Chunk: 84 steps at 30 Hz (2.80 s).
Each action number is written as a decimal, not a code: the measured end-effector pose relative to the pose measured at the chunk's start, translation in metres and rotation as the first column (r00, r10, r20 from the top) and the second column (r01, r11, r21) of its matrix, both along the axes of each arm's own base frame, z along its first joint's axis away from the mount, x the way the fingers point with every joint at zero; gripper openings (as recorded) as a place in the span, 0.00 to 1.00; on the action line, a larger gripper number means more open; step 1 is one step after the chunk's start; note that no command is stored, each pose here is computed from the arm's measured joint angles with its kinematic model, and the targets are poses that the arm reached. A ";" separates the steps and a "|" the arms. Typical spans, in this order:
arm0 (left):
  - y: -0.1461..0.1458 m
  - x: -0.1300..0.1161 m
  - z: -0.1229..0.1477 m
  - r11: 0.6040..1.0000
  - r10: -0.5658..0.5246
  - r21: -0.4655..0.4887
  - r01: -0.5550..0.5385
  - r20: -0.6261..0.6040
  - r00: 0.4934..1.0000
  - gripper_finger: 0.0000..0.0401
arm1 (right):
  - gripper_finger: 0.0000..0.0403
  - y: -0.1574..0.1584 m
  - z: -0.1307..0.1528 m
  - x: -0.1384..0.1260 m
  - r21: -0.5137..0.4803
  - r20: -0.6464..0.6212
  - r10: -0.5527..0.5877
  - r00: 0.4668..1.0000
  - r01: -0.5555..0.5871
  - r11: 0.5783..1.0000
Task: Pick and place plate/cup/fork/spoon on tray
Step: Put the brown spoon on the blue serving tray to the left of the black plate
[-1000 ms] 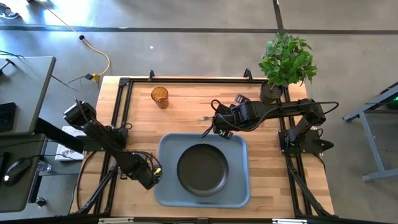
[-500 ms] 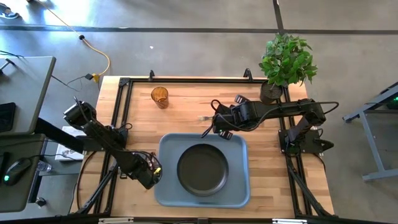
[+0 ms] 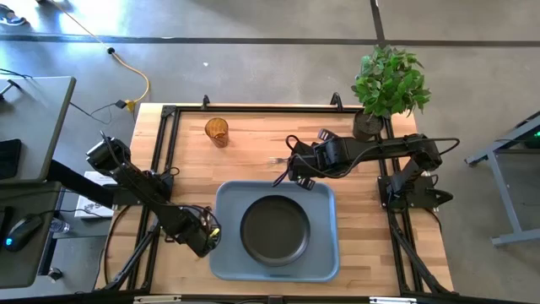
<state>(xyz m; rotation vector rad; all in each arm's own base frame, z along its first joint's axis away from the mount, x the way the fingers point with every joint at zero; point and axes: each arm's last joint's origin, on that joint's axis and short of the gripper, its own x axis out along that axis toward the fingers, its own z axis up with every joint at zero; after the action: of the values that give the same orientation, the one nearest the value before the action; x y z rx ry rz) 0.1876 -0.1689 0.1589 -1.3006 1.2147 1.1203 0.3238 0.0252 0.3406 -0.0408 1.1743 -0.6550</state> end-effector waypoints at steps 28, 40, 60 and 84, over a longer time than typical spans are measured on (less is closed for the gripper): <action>0.011 0.008 -0.020 0.999 -0.047 0.022 0.049 -0.066 0.997 0.35 | 0.23 0.000 0.000 0.002 0.006 0.019 0.002 1.000 -0.002 1.000; 0.012 0.012 -0.023 0.999 -0.048 0.007 0.049 -0.079 0.996 0.14 | 0.23 0.001 0.000 0.002 0.043 0.021 0.009 1.000 -0.010 0.999; 0.015 0.011 -0.003 0.999 -0.035 0.009 0.035 0.019 0.999 0.09 | 0.23 0.001 0.000 0.003 0.043 0.024 0.009 1.000 -0.010 0.999; 0.049 0.032 0.036 0.996 0.011 0.083 -0.043 0.354 0.935 0.09 | 0.23 0.002 0.000 0.004 0.067 0.059 -0.032 0.998 0.028 0.997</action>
<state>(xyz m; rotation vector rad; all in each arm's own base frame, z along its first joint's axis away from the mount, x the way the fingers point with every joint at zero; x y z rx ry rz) 0.2194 -0.1202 0.1946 -1.3822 0.8721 0.8995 0.3278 0.0270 0.3408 0.0527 1.1394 -0.6393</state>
